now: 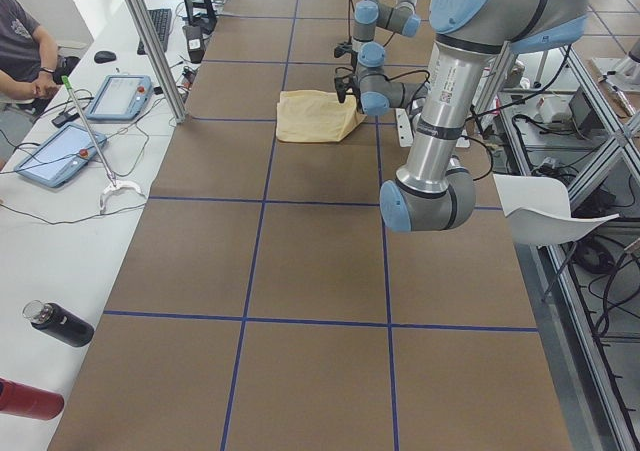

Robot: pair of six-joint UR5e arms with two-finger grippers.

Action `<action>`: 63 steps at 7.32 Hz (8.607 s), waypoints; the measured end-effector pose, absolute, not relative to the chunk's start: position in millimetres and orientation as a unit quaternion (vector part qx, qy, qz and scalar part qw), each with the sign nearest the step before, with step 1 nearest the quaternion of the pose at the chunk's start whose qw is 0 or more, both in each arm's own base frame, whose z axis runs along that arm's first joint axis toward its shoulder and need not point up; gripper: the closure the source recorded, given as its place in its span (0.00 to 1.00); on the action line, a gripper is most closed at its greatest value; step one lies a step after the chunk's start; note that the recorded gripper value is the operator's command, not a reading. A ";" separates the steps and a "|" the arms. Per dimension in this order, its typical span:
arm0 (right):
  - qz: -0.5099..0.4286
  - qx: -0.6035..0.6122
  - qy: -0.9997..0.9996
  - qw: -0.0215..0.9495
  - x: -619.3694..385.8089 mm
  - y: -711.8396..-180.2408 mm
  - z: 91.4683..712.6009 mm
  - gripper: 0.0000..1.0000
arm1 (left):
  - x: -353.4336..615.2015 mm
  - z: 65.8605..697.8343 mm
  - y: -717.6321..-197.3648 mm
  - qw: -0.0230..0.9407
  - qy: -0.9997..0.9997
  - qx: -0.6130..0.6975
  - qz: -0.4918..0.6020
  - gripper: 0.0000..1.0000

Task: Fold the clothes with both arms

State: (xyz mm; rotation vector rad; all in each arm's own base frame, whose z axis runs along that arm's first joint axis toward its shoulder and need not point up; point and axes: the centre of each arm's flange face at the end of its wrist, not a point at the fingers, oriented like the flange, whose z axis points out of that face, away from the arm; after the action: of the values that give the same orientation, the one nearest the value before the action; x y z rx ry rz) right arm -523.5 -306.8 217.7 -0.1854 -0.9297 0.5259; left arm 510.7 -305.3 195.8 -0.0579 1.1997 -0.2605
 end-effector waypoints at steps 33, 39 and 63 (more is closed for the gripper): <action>0.018 0.123 -0.379 0.917 -632.6 -444.7 193.7 0.02 | 305.1 349.4 -496.7 0.847 0.496 0.131 -0.137 0.00; 0.085 0.147 -0.373 0.912 -616.1 -577.0 188.4 0.02 | 304.5 348.6 -496.1 0.846 0.497 0.130 -0.141 0.00; 0.043 0.085 -0.372 0.923 -602.1 -586.9 216.6 0.00 | 312.7 349.1 -497.7 0.848 0.496 0.126 -0.139 0.00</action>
State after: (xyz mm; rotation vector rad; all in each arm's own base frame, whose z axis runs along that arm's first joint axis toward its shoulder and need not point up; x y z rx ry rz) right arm -602.1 -586.9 216.6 0.1748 -0.7639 0.0882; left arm 312.7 -497.7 349.1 0.2665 1.0465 -0.2931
